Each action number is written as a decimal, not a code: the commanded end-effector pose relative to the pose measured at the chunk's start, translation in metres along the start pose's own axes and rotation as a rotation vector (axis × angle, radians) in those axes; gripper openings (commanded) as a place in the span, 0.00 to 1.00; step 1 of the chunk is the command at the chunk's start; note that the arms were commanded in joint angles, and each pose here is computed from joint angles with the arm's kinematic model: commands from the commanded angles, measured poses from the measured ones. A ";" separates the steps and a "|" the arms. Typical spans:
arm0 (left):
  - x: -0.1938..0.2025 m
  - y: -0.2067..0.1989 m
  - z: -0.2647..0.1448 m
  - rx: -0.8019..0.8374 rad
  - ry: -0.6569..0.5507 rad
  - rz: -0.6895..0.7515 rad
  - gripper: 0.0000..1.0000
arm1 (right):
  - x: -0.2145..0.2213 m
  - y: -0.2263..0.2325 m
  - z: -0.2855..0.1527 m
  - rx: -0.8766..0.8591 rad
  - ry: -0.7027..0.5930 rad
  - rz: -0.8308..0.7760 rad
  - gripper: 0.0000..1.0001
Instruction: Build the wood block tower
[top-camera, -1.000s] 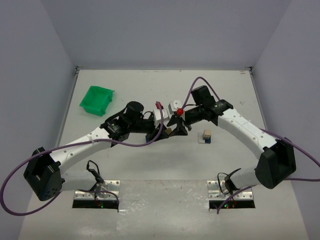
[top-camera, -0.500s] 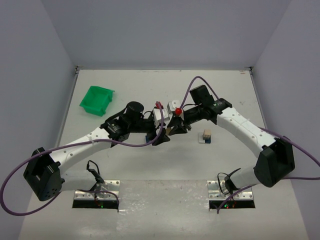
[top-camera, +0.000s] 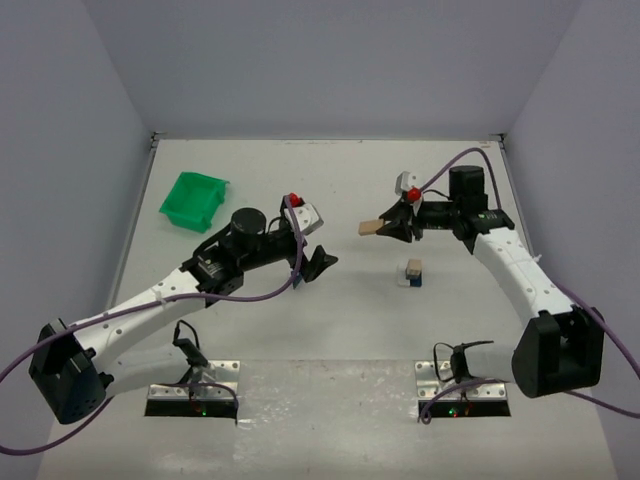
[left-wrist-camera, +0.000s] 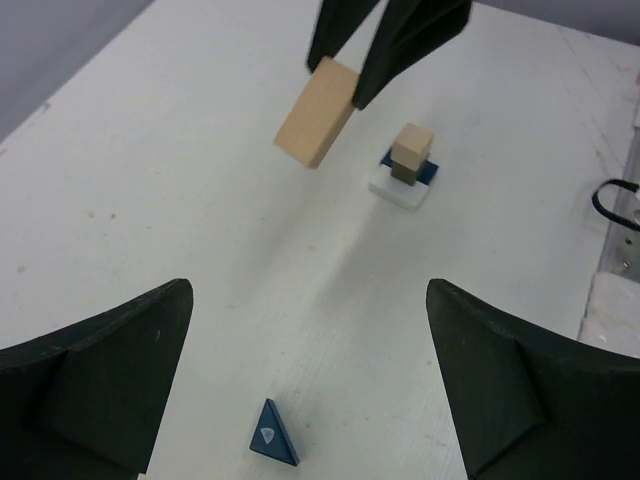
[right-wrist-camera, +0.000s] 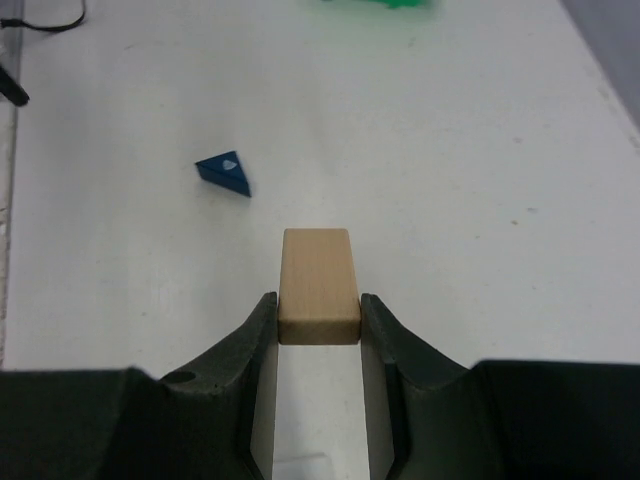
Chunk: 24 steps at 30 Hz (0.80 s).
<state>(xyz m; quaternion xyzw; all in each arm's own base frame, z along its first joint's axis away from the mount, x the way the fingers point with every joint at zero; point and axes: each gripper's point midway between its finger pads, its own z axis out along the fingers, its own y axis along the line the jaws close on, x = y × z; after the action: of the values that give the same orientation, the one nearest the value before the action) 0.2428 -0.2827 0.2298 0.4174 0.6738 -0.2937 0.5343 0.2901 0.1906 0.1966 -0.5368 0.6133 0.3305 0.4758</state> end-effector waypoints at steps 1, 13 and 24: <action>-0.027 0.035 -0.011 -0.236 -0.151 -0.075 1.00 | -0.007 -0.025 -0.036 0.099 -0.121 -0.064 0.00; 0.002 0.062 0.005 -0.385 -0.108 -0.168 1.00 | 0.058 -0.011 -0.077 0.152 -0.225 0.011 0.00; 0.013 0.063 0.014 -0.380 -0.070 -0.155 1.00 | 0.086 0.002 -0.084 0.191 -0.220 -0.023 0.01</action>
<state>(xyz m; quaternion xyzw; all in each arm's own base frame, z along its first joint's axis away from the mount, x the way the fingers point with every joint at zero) 0.2953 -0.2528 0.1858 0.2567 0.7551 -0.2033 0.5680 0.2722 0.0899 0.1373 -0.4381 0.6089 0.3412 0.5665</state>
